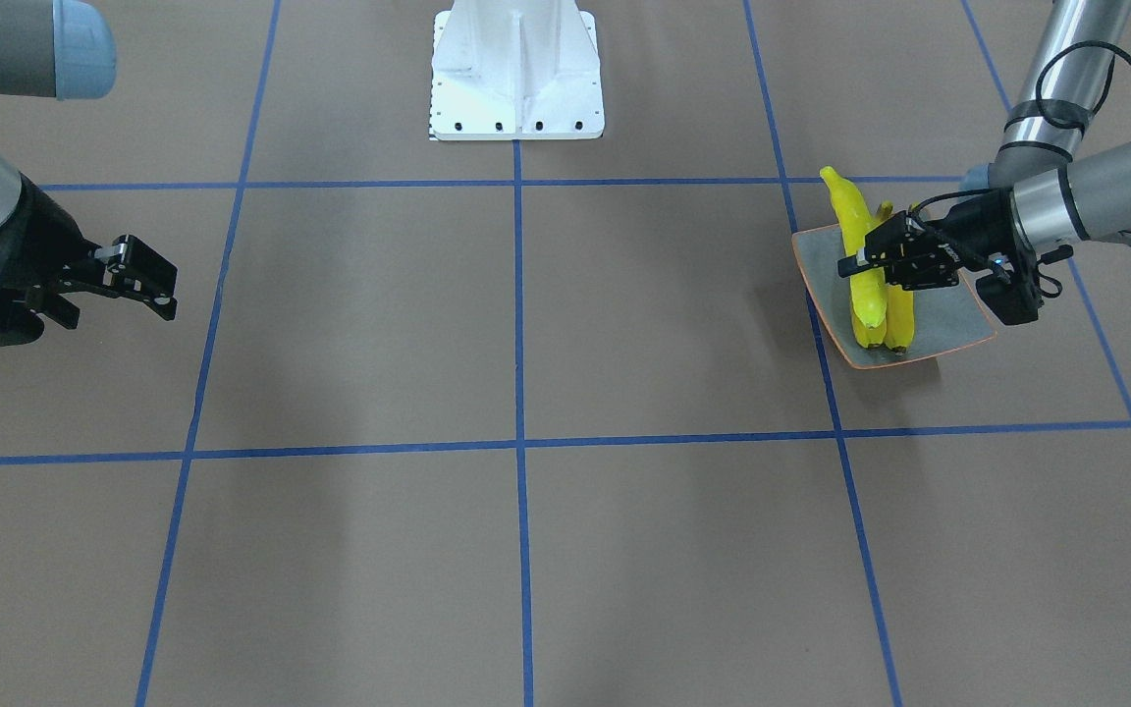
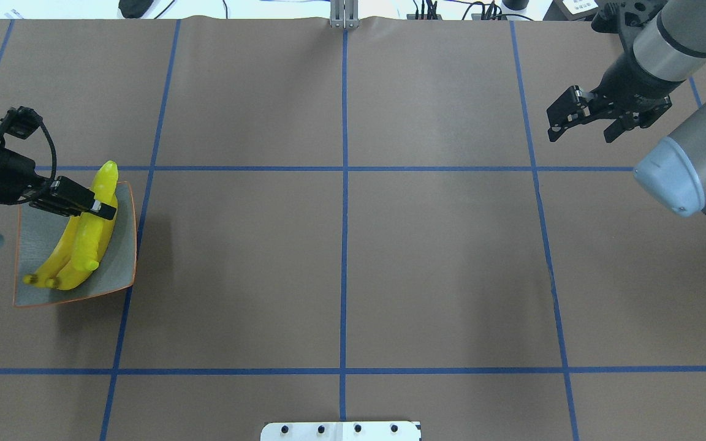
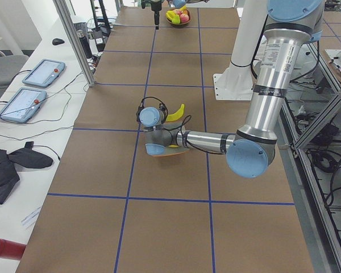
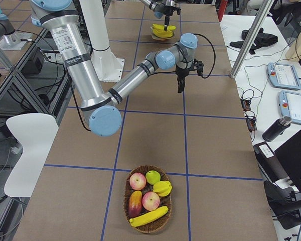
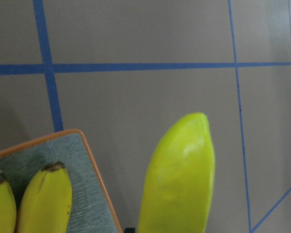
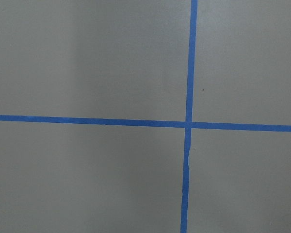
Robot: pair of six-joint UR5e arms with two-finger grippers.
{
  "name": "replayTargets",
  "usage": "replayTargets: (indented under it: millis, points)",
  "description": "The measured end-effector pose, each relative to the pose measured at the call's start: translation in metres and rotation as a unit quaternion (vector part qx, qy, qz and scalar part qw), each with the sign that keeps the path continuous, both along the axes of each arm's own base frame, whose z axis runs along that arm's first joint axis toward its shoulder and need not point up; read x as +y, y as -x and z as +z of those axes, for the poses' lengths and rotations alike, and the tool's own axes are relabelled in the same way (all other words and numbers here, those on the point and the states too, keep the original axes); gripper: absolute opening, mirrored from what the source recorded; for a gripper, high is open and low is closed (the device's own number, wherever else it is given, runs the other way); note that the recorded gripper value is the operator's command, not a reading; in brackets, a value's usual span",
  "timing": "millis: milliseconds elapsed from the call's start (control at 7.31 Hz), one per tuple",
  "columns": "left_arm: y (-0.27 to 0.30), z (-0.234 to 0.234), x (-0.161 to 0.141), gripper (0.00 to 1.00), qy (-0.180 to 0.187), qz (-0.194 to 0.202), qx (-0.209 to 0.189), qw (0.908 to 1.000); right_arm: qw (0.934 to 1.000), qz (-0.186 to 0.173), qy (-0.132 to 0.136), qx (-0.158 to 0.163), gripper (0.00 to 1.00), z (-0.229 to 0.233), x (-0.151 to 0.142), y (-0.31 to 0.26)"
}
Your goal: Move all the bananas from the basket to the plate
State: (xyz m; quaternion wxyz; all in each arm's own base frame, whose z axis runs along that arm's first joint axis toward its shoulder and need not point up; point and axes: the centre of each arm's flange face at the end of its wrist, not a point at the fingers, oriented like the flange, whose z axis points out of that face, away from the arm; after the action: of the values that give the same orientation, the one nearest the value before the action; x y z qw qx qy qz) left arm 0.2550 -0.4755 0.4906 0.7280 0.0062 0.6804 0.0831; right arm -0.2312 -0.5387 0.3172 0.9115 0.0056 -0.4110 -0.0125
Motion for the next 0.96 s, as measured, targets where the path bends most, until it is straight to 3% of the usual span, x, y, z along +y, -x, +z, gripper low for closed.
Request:
replayTargets:
  millis: [821, 957]
  points:
    - [-0.016, 0.014, 0.008, 0.00, 0.013, 0.016, -0.009, 0.9997, 0.9999, -0.008, 0.005, 0.003, 1.00, 0.006, 0.001, 0.010]
    - [-0.018, 0.017, 0.008, 0.19, 0.016, 0.018, -0.011, 0.9997, 0.9999, -0.010, 0.005, 0.003, 1.00, 0.006, 0.002, 0.011]
